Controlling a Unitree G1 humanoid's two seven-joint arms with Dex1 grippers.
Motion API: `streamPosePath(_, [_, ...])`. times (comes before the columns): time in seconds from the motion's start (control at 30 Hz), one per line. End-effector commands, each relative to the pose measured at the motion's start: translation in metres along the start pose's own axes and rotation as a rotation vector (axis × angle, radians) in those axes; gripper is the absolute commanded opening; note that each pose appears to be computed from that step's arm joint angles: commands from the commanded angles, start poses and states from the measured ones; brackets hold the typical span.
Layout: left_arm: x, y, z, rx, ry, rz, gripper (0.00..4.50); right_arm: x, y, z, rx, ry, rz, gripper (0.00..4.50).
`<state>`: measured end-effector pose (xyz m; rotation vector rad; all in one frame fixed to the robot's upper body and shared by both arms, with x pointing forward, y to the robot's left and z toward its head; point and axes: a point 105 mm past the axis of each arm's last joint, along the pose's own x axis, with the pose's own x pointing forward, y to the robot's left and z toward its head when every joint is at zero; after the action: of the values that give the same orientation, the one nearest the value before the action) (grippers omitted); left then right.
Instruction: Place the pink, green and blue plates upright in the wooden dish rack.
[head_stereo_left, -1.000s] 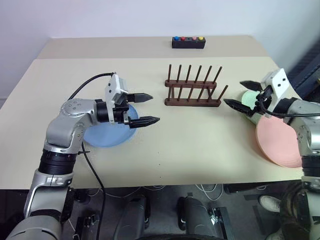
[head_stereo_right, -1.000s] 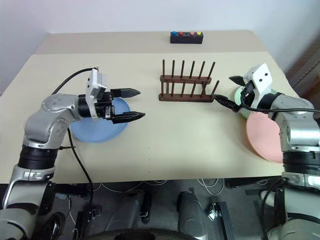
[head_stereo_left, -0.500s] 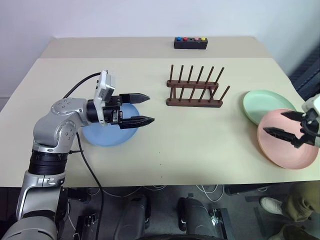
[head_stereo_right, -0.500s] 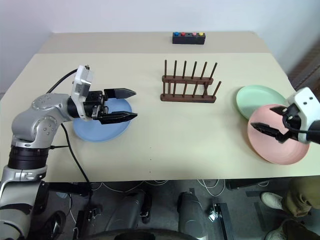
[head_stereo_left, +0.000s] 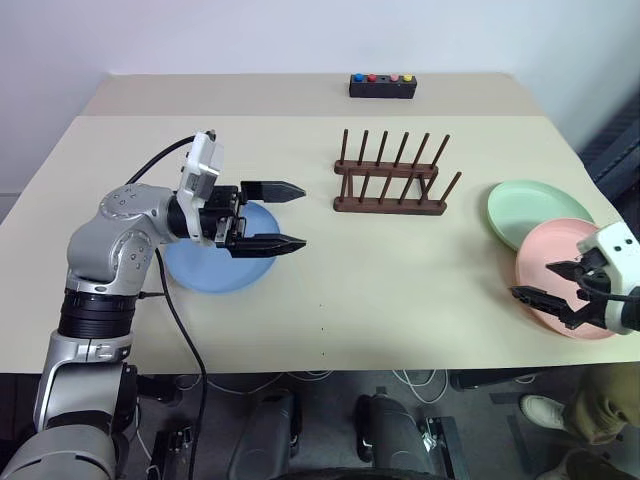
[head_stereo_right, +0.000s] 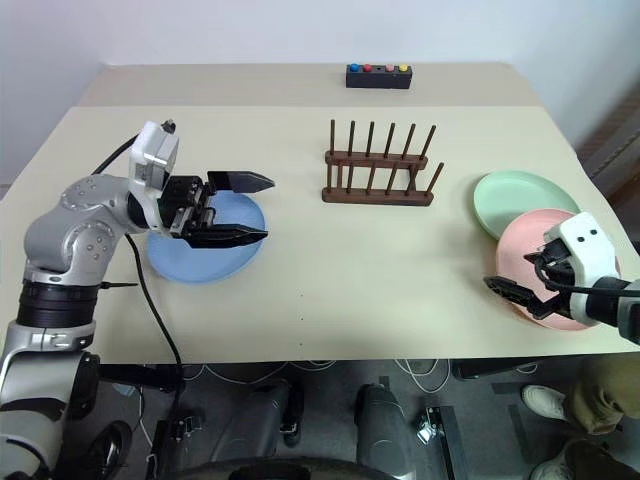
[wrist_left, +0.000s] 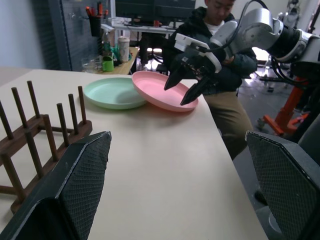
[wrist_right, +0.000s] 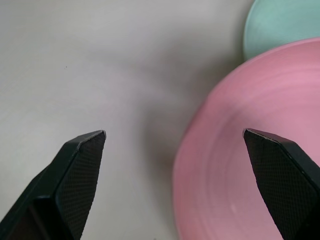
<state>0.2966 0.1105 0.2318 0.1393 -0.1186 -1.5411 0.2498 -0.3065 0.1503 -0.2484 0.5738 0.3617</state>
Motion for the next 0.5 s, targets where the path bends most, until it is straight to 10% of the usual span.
streamPosePath(0.03, [0.001, -0.001, -0.001, 0.056, 0.024, -0.004, 4.42, 0.002, 0.004, 0.003, -0.008, -0.011, -0.009, 4.5])
streamPosePath(0.3, [0.0, -0.002, -0.001, 0.084, 0.037, 0.012, 4.42, 0.024, -0.01, -0.019, -0.049, 0.03, -0.123, 4.5])
streamPosePath(0.5, [-0.001, -0.001, 0.0, 0.096, 0.043, 0.023, 4.5, 0.029, -0.009, -0.016, -0.071, 0.02, -0.122, 1.67])
